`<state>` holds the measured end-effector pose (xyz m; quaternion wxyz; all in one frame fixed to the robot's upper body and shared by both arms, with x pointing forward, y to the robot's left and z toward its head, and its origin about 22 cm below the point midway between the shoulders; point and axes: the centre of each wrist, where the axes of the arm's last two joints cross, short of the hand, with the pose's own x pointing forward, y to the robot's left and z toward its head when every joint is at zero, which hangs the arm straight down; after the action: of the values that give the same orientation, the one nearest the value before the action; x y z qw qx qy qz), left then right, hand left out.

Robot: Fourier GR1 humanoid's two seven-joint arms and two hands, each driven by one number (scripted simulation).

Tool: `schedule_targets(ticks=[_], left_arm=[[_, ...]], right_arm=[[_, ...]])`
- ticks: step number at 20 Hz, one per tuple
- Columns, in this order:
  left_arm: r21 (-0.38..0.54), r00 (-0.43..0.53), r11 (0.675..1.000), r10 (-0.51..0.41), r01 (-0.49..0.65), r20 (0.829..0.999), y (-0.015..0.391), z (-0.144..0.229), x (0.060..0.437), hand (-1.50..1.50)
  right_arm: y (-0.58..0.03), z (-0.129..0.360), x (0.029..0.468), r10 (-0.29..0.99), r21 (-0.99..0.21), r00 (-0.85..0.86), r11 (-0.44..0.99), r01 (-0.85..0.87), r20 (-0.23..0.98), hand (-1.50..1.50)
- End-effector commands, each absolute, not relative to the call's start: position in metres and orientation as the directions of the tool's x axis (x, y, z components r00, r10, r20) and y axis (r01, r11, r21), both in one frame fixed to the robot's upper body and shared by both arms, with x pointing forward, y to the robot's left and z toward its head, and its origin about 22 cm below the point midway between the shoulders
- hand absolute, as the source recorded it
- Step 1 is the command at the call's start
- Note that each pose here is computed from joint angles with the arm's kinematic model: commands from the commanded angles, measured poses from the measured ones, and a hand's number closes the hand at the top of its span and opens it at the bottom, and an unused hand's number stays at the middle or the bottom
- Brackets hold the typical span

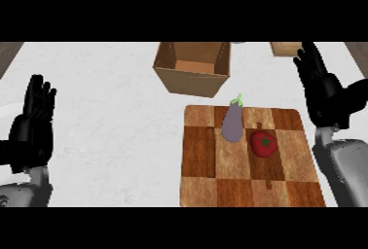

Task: Pick the tomato from the cutting board and place it in the cardboard box

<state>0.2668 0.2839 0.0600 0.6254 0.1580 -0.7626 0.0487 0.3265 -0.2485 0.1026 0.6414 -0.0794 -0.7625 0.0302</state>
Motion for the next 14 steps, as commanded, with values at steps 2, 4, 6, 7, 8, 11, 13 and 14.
schedule_targets(ticks=[2, 4, 6, 7, 8, 11, 13, 14], left_arm=[[0.213, -0.074, 0.941, -0.24, -0.262, 0.968, 0.279, 0.036, 0.259, 0.0], [0.315, 0.008, 0.928, -0.32, -0.202, 0.948, 0.291, 0.028, 0.253, 0.0], [0.404, 0.05, 0.905, -0.401, -0.134, 0.915, 0.296, 0.018, 0.243, 0.0], [0.355, 0.06, 0.921, -0.35, -0.157, 0.935, 0.295, 0.018, 0.247, 0.0], [0.36, 0.088, 0.926, -0.351, -0.115, 0.932, 0.288, 0.012, 0.243, 0.0], [0.361, 0.099, 0.927, -0.352, -0.103, 0.931, 0.271, 0.006, 0.234, 0.0], [0.365, 0.115, 0.926, -0.354, -0.095, 0.928, 0.289, 0.016, 0.243, 0.0], [0.36, 0.115, 0.931, -0.352, -0.061, 0.929, 0.289, 0.003, 0.232, 0.0]], right_arm=[[-0.238, 0.117, 0.334, 0.067, -0.088, -0.241, 0.993, -0.078, 0.968, -1.5], [-0.224, 0.141, 0.336, -0.038, -0.051, -0.382, 0.974, -0.221, 0.923, -1.5], [-0.201, 0.143, 0.339, -0.161, -0.006, -0.425, 0.931, -0.365, 0.891, -1.5], [-0.272, 0.138, 0.338, 0.597, -0.638, -0.336, 0.77, -0.017, 0.729, -1.5], [-0.259, 0.117, 0.336, 0.56, -0.595, -0.36, 0.804, 0.017, 0.746, 1.5], [-0.232, 0.049, 0.323, 0.153, -0.145, -0.279, 0.988, 0.047, 0.948, -1.5], [-0.259, 0.032, 0.325, 0.099, -0.088, -0.332, 0.995, 0.046, 0.938, -1.5], [-0.251, 0.034, 0.325, 0.098, -0.106, -0.342, 0.994, -0.003, 0.934, -1.5]])
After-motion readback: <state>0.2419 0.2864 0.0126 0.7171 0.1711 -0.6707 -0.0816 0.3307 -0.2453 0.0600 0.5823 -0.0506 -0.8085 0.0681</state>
